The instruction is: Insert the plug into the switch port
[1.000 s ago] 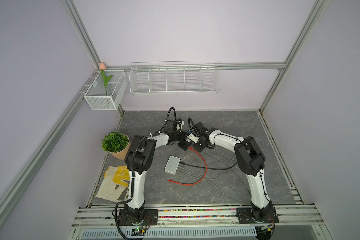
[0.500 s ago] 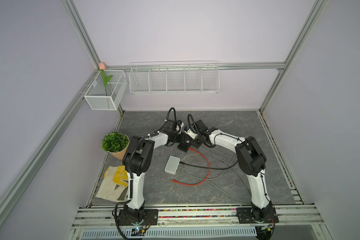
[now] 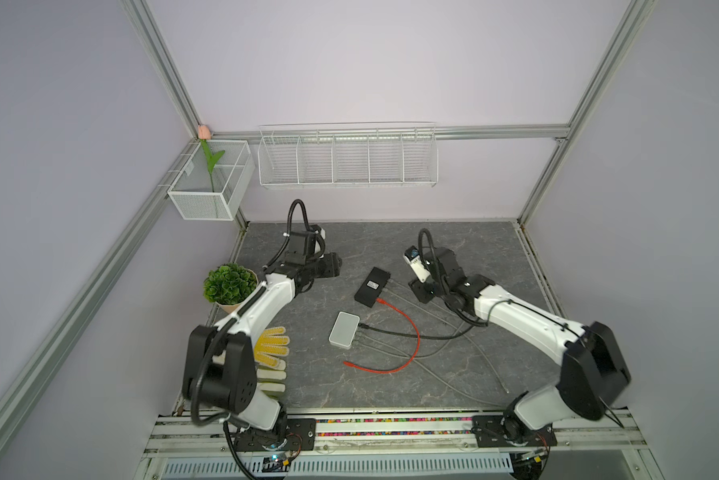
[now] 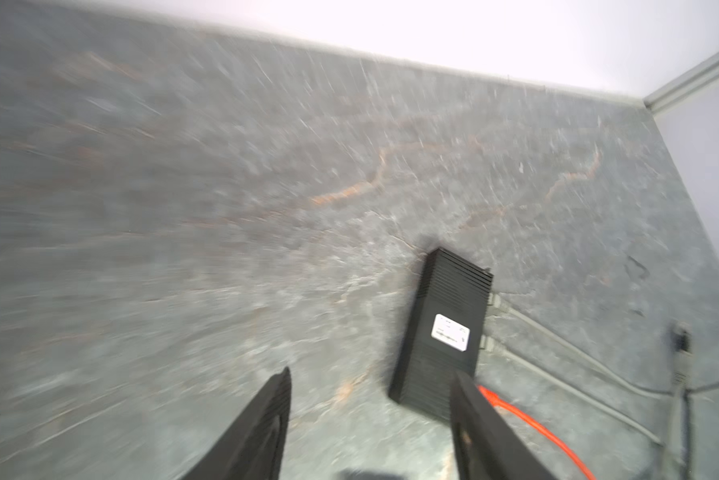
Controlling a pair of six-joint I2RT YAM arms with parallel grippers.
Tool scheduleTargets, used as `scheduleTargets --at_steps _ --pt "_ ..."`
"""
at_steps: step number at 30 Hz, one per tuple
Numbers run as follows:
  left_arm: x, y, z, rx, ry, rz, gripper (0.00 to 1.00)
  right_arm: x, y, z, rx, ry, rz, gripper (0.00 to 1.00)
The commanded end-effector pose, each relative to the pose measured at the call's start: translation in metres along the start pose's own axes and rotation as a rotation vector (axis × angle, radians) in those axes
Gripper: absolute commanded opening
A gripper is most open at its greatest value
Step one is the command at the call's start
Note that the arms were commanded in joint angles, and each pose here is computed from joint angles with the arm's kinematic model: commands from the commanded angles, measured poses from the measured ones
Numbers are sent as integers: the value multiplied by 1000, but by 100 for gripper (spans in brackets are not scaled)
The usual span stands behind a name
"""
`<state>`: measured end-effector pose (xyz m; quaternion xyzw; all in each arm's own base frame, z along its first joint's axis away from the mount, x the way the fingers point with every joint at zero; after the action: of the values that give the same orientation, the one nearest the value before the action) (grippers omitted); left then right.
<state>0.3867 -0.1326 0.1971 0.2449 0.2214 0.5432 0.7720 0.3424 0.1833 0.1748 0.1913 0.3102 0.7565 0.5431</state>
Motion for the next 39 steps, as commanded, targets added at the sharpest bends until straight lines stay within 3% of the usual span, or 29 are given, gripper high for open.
scheduleTargets --at_steps 1,5,8,13,17,23,24,36,39 --pt "53 37 -31 -41 21 335 65 -79 42 -30 -84 -246 -251 64" --pt "86 83 -57 -181 47 550 69 -127 83 -61 -222 -302 -426 68" --pt "100 91 -82 -209 14 647 71 -143 90 -74 -301 -297 -508 82" --pt "114 79 -121 -189 -53 745 73 -160 54 -102 -326 -379 -539 85" --pt "124 89 -122 -182 -20 829 73 -160 25 -112 -255 -361 -549 85" --pt "124 90 -118 -245 -17 827 76 -160 13 -91 -334 -287 -540 93" --pt "124 91 -117 -256 -15 829 76 -158 11 -88 -347 -272 -527 89" --pt "129 77 -96 -377 -24 839 82 -149 -4 -70 -547 -225 -437 89" --pt "133 70 -90 -418 -13 814 83 -167 5 -79 -649 -290 -549 89"
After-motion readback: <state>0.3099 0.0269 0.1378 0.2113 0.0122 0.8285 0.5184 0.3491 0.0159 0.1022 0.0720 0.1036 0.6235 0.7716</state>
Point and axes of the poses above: each gripper's point midway between its finger pads, its own y axis back along the fingers, its own x axis along the line the jaws close on, z = x × y, the point moved 1 cm from there along y, back along the fingers, and after that the axes turned 13 degrees about -y, right-handed, at the moved point
